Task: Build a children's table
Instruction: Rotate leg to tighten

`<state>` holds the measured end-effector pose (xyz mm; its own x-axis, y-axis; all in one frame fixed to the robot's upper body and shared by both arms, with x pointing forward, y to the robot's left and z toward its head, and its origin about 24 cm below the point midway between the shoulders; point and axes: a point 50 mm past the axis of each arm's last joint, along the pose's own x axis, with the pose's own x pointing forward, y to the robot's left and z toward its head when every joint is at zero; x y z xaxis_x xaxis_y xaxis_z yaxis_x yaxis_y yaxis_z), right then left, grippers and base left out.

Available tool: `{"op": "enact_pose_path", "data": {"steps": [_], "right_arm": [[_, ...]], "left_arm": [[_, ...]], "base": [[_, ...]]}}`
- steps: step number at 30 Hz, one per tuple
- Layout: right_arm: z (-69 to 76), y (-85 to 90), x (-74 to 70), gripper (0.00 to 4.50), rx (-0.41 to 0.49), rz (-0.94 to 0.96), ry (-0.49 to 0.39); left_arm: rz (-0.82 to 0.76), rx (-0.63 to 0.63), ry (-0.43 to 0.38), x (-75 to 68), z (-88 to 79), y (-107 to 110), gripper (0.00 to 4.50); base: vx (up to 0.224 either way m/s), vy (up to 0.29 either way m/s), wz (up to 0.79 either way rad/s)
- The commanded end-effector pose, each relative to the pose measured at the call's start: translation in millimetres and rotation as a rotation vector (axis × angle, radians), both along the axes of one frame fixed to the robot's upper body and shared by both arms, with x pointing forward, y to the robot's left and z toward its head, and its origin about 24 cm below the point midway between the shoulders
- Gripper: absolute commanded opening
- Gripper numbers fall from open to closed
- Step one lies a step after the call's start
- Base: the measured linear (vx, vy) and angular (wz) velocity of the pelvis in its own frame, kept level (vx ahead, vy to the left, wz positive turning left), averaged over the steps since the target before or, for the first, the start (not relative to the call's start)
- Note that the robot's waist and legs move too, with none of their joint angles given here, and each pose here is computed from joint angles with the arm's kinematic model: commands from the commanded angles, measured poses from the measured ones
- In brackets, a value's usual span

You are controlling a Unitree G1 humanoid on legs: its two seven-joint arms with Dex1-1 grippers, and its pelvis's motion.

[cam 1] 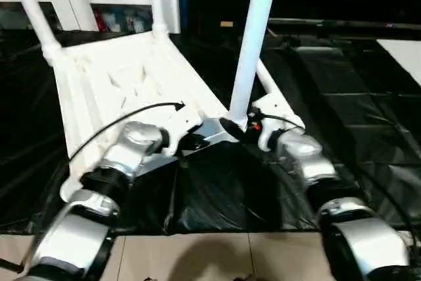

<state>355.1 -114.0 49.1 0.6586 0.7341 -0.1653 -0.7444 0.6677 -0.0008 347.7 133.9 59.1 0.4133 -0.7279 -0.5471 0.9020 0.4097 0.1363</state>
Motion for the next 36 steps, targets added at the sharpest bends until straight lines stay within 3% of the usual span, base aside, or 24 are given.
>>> {"op": "enact_pose_path", "data": {"steps": [1, 10, 19, 28, 33, 36], "right_arm": [[-2.7, 2.9, -6.7, 3.78, -0.010, 0.106, 0.013], [-1.3, -7.1, -19.3, 3.78, -0.093, 0.371, 0.043], [-0.2, -7.3, -25.3, 3.63, -0.135, 0.511, 0.075], [-0.3, -6.9, -28.6, 2.88, -0.119, 0.579, 0.120], [-3.5, -5.3, -29.2, 2.77, -0.090, 0.541, 0.130], [-10.2, -0.8, -27.9, 2.75, -0.072, 0.437, 0.140]], "left_arm": [[-0.095, -0.009, -0.023, -4.0, 3.9, -4, 0.00], [-0.336, 0.021, 0.047, -21.7, 0.6, 8, 0.00], [-0.429, 0.047, 0.072, -27.6, -1.3, 10, 0.00], [-0.444, 0.052, 0.090, -27.3, -1.8, 14, 0.00], [-0.428, 0.044, 0.102, -27.2, -3.2, 14, 0.00], [-0.336, 0.033, 0.103, -21.3, -5.3, 11, 0.00]], "base": [[0.000, 0.000, 0.00], [0.000, 0.000, 0.00], [0.000, 0.000, 0.00], [0.000, 0.000, 0.00], [0.000, 0.000, 0.00], [0.000, 0.000, 0.00]]}}
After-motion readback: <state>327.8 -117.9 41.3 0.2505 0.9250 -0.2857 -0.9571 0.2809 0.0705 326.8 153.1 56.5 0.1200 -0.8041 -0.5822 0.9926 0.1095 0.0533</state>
